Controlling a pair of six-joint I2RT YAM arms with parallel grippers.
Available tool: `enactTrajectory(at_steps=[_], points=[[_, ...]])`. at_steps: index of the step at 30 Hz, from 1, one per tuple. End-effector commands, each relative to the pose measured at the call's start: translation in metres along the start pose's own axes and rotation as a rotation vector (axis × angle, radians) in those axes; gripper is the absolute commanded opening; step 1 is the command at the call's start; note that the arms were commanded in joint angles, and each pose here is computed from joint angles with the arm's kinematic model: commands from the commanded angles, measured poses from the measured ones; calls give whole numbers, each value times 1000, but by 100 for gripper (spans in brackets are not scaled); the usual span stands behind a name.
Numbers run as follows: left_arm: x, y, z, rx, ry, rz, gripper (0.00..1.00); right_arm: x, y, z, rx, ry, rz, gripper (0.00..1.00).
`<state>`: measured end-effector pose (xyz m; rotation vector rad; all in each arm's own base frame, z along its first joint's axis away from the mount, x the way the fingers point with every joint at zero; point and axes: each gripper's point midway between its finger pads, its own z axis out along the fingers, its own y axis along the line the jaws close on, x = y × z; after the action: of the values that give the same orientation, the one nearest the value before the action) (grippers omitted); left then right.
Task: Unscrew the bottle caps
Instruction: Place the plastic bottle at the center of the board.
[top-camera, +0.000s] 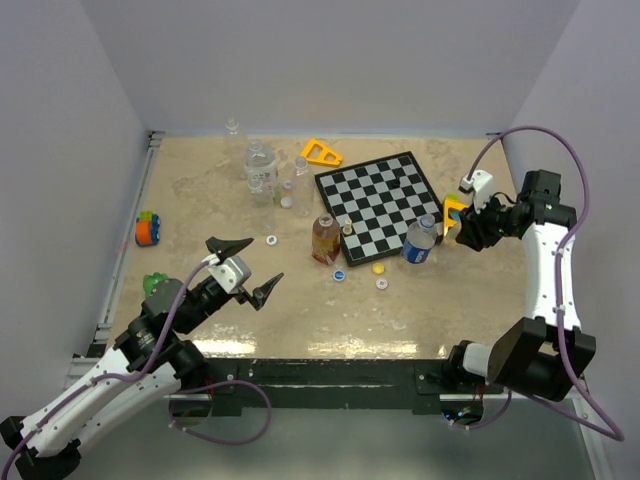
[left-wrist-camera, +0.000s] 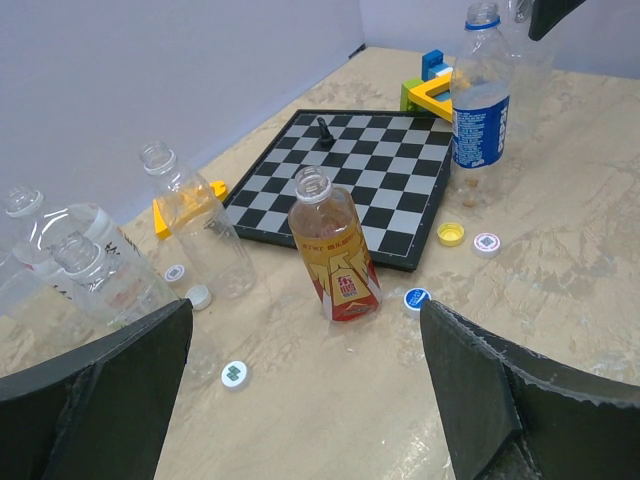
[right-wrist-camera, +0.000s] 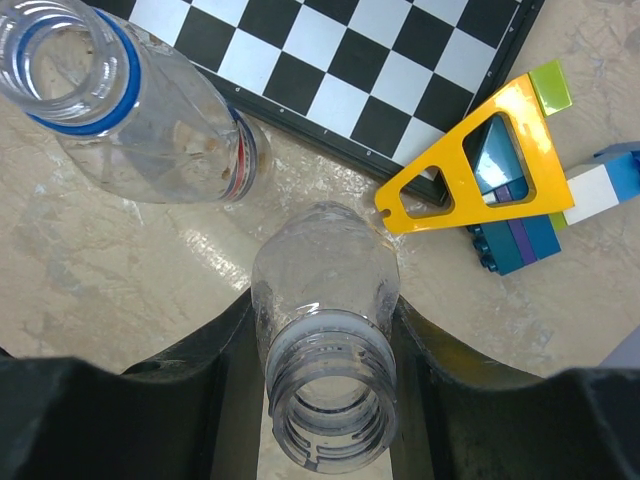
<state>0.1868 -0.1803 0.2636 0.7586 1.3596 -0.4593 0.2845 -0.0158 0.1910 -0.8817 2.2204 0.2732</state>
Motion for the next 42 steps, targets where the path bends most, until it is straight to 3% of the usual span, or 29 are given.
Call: enactTrajectory(at_steps=[1,21,36,42], points=[[-7,2,2,-9,-31,-17,100,-5,-10,8,13,-35,-13,27],[-5,2,3,-11,-26,-17,100,13,-15,39,-13,-12,-6,35],[-5,3,3,-15,-27,-18,100,9,-13,38,-5,-12,-19,71],[-4,2,3,-14,-26,-21,100,1,-13,30,11,-27,-27,78]])
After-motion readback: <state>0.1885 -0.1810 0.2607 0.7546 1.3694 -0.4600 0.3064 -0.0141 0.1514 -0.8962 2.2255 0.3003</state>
